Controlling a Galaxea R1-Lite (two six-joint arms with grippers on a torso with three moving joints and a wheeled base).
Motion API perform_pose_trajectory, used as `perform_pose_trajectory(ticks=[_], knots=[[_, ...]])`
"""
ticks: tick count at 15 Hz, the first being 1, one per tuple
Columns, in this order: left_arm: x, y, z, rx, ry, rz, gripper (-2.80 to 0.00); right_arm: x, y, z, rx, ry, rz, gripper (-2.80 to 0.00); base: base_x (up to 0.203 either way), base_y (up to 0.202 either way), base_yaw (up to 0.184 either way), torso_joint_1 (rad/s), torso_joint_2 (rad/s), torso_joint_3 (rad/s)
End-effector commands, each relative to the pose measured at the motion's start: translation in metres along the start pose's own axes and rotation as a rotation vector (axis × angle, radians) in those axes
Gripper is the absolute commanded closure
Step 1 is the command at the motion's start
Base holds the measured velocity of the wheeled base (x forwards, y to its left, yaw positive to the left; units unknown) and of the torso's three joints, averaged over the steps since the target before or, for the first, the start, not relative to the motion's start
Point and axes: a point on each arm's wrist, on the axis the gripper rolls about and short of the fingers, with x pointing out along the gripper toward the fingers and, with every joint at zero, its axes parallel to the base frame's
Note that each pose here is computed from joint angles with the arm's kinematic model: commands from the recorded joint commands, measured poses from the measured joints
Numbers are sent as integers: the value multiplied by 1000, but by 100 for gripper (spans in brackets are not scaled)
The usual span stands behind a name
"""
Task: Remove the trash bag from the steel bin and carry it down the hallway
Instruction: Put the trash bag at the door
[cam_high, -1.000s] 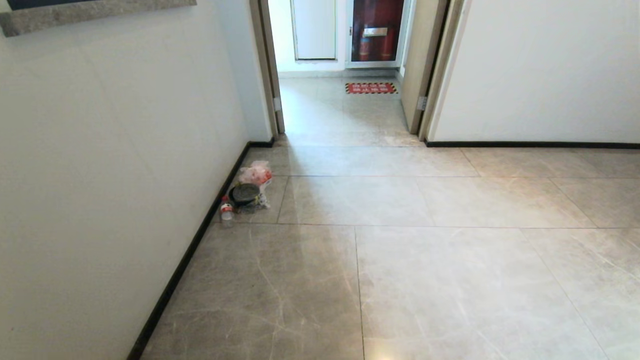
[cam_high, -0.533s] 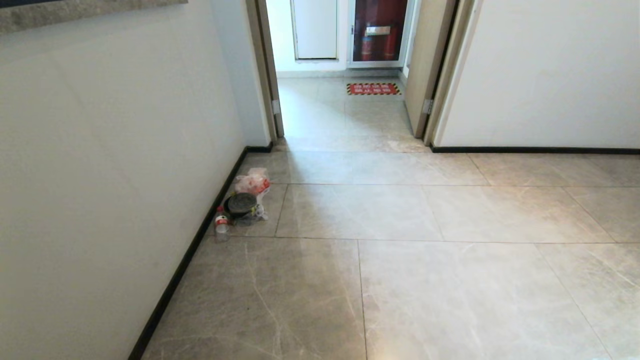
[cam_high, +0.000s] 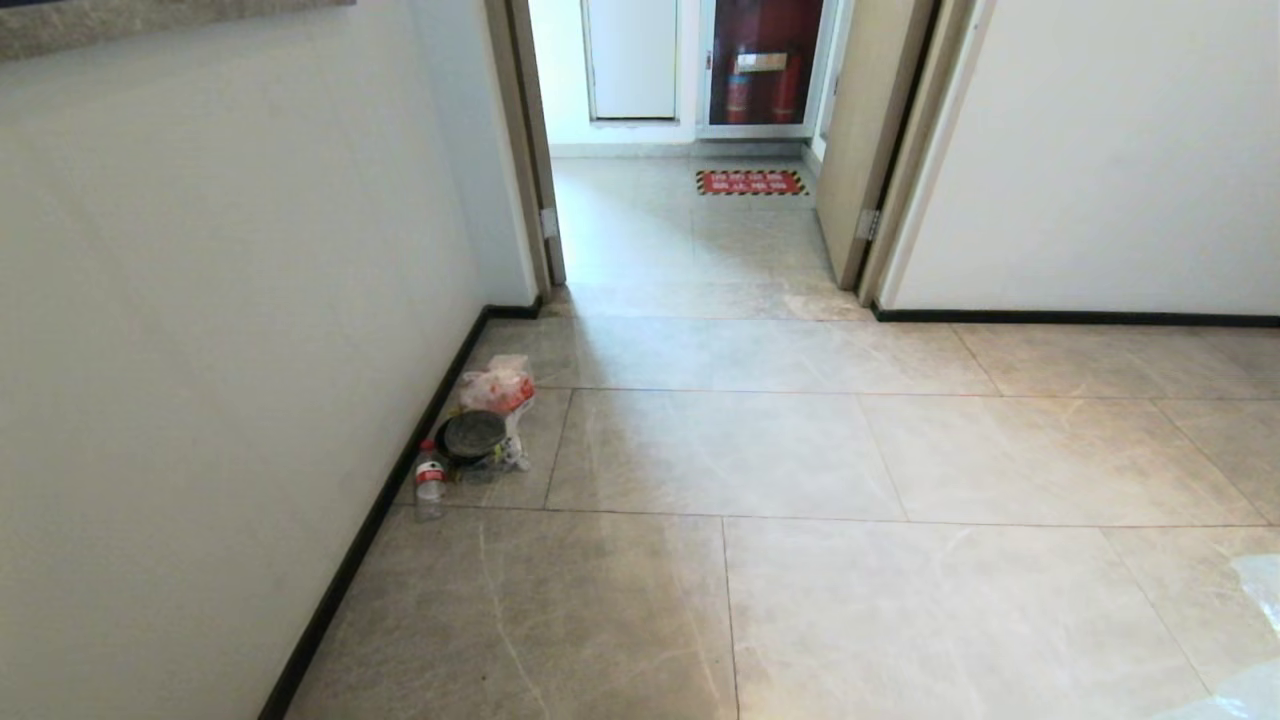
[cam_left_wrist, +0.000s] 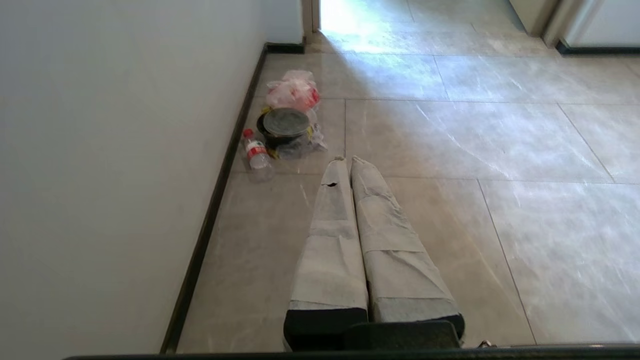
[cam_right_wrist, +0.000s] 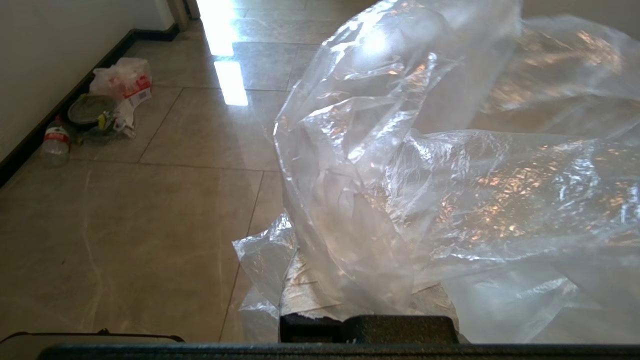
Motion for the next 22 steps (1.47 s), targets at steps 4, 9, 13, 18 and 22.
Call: perform_pose_trajectory(ticks=[4,9,13,18,22], knots=[[0,0,0,-1,0,0,0,0,0,0,-1,2,1,0,189,0,2,2,2,4],[0,0,0,-1,0,0,0,0,0,0,-1,2,1,0,193,0,-1,3,-1,1],[0,0,0,-1,0,0,0,0,0,0,-1,2,1,0,195,0,1,3,2,0],[0,0,0,1,0,0,0,0,0,0,-1,2,1,0,129,0,0,2,3,2],[0,0,0,1,0,0,0,0,0,0,-3,3,2,0,0,0,0,0,0,0]])
